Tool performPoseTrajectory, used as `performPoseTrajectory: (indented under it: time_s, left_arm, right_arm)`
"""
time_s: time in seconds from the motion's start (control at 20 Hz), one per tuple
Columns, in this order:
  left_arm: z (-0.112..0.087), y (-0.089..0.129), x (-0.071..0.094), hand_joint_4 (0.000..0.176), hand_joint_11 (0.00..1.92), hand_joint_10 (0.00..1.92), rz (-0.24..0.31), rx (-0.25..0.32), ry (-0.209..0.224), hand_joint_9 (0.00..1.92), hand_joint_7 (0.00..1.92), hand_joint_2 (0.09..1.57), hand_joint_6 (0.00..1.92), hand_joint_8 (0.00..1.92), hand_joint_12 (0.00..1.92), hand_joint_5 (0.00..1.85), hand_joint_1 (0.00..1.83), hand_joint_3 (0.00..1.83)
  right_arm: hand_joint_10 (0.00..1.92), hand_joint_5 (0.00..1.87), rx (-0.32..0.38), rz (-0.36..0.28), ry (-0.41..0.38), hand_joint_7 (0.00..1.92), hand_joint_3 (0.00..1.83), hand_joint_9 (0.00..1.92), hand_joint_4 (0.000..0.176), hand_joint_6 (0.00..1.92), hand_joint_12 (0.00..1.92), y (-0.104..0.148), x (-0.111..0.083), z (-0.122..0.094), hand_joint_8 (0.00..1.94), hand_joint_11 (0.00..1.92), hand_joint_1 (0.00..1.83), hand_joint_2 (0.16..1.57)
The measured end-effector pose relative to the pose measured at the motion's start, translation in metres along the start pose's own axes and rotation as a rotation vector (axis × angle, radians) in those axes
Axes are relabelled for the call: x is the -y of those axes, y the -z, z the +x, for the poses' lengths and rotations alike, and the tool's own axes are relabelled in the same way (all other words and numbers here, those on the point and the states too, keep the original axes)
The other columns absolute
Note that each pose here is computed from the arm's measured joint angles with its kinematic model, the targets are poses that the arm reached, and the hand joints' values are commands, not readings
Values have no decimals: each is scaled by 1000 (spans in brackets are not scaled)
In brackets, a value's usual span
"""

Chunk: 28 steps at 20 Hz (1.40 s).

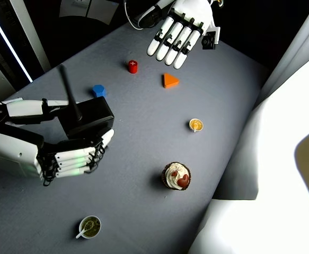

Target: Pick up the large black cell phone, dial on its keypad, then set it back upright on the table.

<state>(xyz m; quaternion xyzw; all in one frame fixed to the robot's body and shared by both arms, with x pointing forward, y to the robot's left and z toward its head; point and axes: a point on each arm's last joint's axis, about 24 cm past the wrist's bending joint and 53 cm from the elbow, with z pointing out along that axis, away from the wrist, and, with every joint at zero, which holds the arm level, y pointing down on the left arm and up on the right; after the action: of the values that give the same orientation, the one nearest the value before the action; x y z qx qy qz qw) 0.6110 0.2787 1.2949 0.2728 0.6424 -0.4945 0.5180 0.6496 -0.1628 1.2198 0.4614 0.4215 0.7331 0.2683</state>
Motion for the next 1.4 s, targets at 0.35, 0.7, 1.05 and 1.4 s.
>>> performPoseTrajectory:
  time_s: [0.35, 0.7, 1.05, 1.4]
  left_arm:
    - [-2, -4, 1, 0, 0, 0, 1, 16, 17, 93, 110, 1132, 1, 0, 268, 125, 145, 0]
    - [-4, -3, -5, 0, 0, 1, -21, 20, 15, 125, 139, 1162, 2, 1, 299, 143, 60, 2]
    - [1, -3, -6, 62, 89, 87, -20, -3, 28, 617, 518, 1259, 0, 6, 1172, 276, 517, 1]
    - [-4, -6, -19, 128, 398, 1729, -46, 11, 46, 525, 610, 1183, 0, 381, 1915, 183, 899, 33]
  right_arm:
    - [1170, 743, -12, -35, 33, 790, 1, 880, 0, 1121, 1673, -7, -18, -2, 1153, 679, 1481, 1172]
    - [1217, 718, -109, -104, 75, 758, 0, 843, 0, 1140, 1694, -18, -50, 13, 1218, 668, 1479, 1186]
    - [1209, 804, -201, -174, 125, 794, 0, 839, 0, 1035, 1668, -34, -85, 36, 1200, 682, 1482, 1169]
    - [1232, 741, -221, -181, 166, 754, 0, 806, 0, 1176, 1671, -43, -91, 40, 1208, 697, 1477, 1184]
